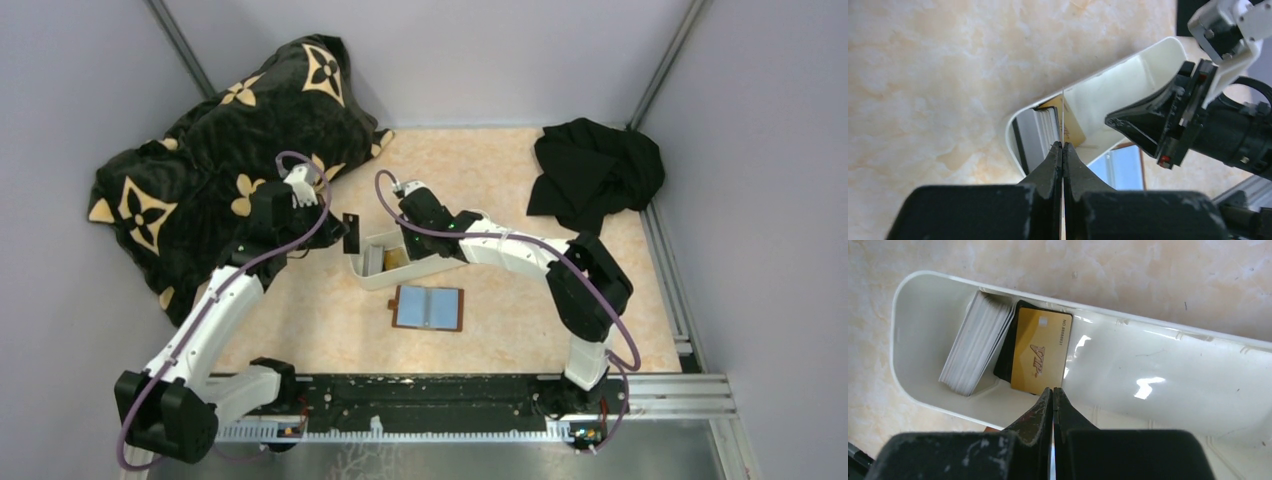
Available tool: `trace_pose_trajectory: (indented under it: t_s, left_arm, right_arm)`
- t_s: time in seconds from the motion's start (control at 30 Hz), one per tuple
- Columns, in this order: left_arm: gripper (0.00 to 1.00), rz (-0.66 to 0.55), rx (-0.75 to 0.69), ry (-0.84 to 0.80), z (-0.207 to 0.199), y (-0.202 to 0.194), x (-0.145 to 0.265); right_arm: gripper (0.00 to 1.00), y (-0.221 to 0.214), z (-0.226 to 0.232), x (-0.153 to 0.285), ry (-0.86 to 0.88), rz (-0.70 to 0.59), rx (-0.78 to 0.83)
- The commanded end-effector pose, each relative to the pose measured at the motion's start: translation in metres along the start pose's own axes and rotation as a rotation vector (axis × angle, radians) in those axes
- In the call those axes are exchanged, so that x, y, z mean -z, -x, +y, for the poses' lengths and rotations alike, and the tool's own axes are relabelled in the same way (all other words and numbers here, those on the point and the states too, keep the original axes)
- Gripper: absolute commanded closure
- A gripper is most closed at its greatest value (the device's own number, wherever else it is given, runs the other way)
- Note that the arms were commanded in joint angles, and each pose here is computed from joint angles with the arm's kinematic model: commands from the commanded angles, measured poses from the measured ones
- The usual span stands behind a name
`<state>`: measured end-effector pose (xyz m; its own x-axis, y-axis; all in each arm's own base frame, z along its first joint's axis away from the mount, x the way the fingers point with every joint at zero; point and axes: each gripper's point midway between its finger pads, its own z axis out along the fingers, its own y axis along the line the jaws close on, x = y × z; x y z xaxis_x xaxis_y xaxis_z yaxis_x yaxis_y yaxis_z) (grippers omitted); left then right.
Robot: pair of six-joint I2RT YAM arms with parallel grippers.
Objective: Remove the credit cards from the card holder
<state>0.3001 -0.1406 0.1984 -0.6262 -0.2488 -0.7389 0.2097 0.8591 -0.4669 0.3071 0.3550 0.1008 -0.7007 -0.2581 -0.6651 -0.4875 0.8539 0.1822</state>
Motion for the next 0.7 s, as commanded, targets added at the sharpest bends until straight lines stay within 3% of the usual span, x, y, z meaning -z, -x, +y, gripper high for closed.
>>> trace_pose_trajectory:
  t_s: [0.0,0.17,0.33,0.4,0.67]
  left_arm:
    - [1.0,0.061,-0.157,0.099,0.015,0.006,0.002]
    - [1.0,0.071,-0.142,0.04,-0.006,-0.004,-0.001]
    - [1.0,0.112,-0.079,-0.217,-0.076,-0.026,-0.017]
    - [1.0,0.136,-0.098,-0.202,-0.088,-0.035,-0.028]
    - [1.0,0.172,-0.11,-0.065,-0.067,-0.062,-0.073]
  right_arm:
    - [1.0,0.016,0.004,0.015,0.037,-0.073,-0.021]
    - [1.0,0.012,-0.002,0.013,0.041,-0.068,-0.019]
    - [1.0,0.017,-0.011,0.021,0.036,-0.092,-0.044]
    - [1.0,0.026,-0.018,0.035,0.028,-0.139,-0.069]
    - [1.0,0.03,-0.052,0.083,-0.028,-0.222,-0.119]
